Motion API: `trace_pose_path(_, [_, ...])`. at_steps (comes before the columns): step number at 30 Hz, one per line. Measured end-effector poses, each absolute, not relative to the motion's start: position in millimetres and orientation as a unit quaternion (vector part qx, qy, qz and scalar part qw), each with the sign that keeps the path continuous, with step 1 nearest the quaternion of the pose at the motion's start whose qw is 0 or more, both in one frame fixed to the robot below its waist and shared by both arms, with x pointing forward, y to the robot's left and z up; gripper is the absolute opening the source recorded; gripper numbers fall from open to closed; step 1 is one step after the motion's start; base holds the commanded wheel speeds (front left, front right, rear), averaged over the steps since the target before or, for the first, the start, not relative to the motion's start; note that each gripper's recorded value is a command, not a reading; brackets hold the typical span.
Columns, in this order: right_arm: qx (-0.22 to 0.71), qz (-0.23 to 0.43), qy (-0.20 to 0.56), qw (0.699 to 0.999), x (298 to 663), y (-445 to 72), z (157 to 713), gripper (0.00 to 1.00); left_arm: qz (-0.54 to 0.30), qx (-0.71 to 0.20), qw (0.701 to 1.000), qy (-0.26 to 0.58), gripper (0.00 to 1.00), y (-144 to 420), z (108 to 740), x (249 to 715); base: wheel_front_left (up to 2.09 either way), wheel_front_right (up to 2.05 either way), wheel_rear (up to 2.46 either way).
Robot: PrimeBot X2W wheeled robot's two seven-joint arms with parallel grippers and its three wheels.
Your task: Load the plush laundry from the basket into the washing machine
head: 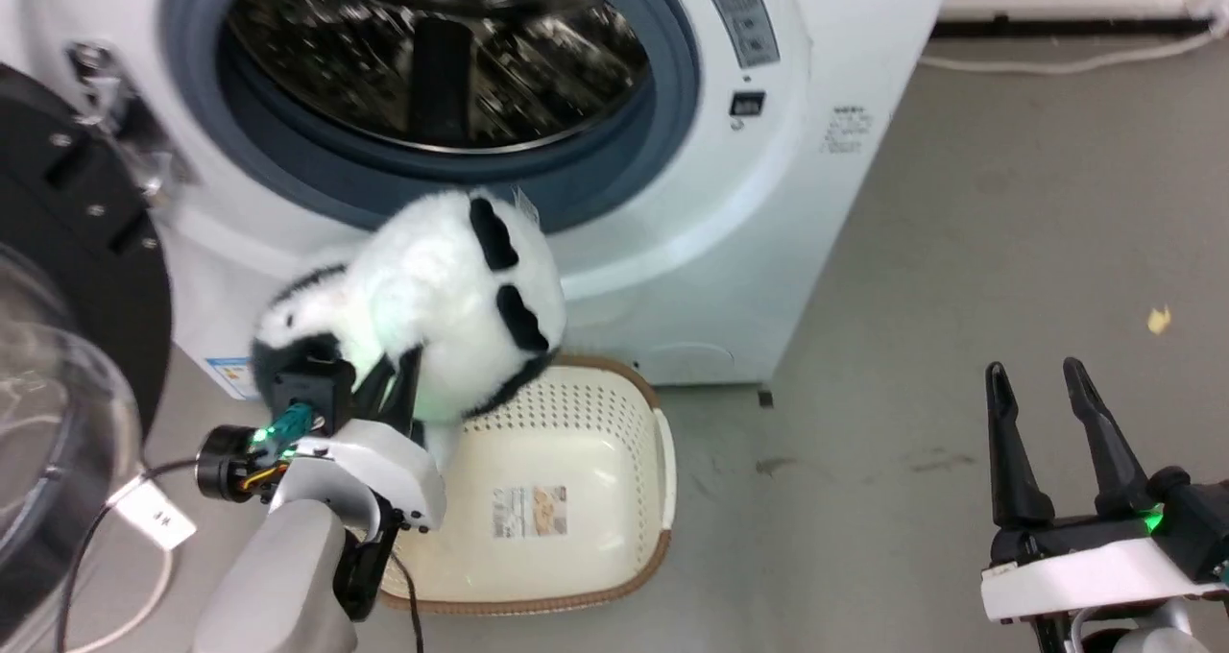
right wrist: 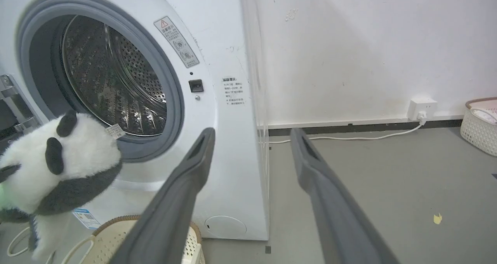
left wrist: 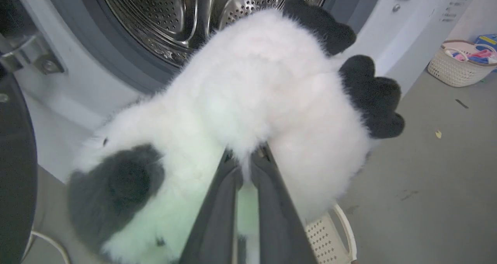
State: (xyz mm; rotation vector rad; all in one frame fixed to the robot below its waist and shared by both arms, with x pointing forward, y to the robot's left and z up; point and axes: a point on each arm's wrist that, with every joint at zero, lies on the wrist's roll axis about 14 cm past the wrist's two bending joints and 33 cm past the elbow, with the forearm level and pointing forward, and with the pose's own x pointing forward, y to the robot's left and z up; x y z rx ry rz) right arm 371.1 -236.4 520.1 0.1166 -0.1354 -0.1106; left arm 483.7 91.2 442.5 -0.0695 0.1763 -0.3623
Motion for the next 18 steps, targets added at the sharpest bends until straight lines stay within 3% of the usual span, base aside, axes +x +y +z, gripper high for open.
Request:
trace_pose_path(8, [0.061, -0.044, -0.062, 0.995, 376, -229, 516, 1.00, -0.171, -0.049, 0.983, -0.049, 0.00, 93, 521, 488, 0.00, 0.00, 0.00])
trace_pose_path(18, [0.076, -0.040, -0.046, 0.995, 403, -226, 501, 1.00, -0.206, -0.036, 0.975, -0.072, 0.00, 72, 531, 540, 0.00, 0.00, 0.00])
